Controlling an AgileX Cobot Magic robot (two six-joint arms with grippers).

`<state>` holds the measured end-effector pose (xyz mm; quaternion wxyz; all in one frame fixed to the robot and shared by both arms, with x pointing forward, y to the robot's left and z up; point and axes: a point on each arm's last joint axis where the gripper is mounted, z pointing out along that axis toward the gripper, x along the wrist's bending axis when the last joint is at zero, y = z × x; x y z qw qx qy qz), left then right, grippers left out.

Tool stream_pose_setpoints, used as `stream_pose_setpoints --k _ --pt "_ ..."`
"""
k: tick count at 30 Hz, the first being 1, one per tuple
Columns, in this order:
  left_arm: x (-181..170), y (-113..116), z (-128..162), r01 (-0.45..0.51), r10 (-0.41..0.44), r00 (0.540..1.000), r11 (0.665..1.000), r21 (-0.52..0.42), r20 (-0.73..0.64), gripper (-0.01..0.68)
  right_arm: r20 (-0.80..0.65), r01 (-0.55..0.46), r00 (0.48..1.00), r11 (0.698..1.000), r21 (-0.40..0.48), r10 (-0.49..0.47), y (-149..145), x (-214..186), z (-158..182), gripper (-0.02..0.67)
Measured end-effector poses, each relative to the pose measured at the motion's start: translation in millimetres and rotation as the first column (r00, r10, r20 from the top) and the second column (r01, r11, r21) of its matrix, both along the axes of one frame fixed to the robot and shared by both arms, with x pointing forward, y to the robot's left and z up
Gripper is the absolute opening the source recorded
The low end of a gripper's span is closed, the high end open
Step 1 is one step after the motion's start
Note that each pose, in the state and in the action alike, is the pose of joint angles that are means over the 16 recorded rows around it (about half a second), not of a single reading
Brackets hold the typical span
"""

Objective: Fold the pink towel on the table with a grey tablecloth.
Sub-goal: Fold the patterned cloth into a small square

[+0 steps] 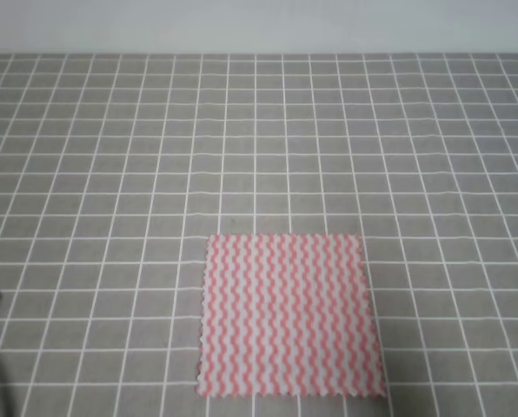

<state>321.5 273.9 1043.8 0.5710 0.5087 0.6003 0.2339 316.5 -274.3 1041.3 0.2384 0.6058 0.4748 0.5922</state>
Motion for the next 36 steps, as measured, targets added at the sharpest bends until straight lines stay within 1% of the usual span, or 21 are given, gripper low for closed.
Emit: stream_pose_setpoints --k 4,8,14,20,26,30,36 --pt "17.0 -5.9 6.1 0.076 -0.069 0.992 0.995 0.066 -0.109 -0.003 -0.118 -0.081 0.990 0.995 -0.053 0.074 5.5 12.0 6.9 -0.016" --pt "32.5 -11.0 5.9 0.154 -0.131 0.973 0.982 0.113 -0.192 -0.003 -0.234 -0.160 0.962 0.984 -0.077 0.138 10.2 20.4 5.5 -0.016" --pt "46.3 -19.6 1.4 0.246 -0.216 0.952 0.961 0.123 -0.215 -0.003 -0.349 -0.249 0.912 0.966 -0.062 0.213 15.9 25.1 -1.7 -0.016" --pt "58.3 -33.6 -1.8 0.331 -0.308 0.933 0.937 0.110 -0.186 -0.003 -0.383 -0.316 0.878 0.949 -0.013 0.287 22.0 24.6 -4.1 -0.015" --pt "70.2 -54.3 -9.3 0.403 -0.382 0.908 0.908 0.114 -0.174 -0.002 -0.368 -0.350 0.867 0.936 0.027 0.335 26.2 23.6 -2.0 -0.015" --pt "76.1 -69.8 -15.5 0.447 -0.420 0.887 0.885 0.131 -0.190 -0.002 -0.371 -0.358 0.861 0.933 0.043 0.347 27.4 26.0 -2.1 -0.014" --pt "81.4 -88.1 -21.1 0.494 -0.459 0.862 0.854 0.160 -0.214 -0.002 -0.412 -0.362 0.844 0.932 0.036 0.344 27.0 37.3 -3.2 -0.014"
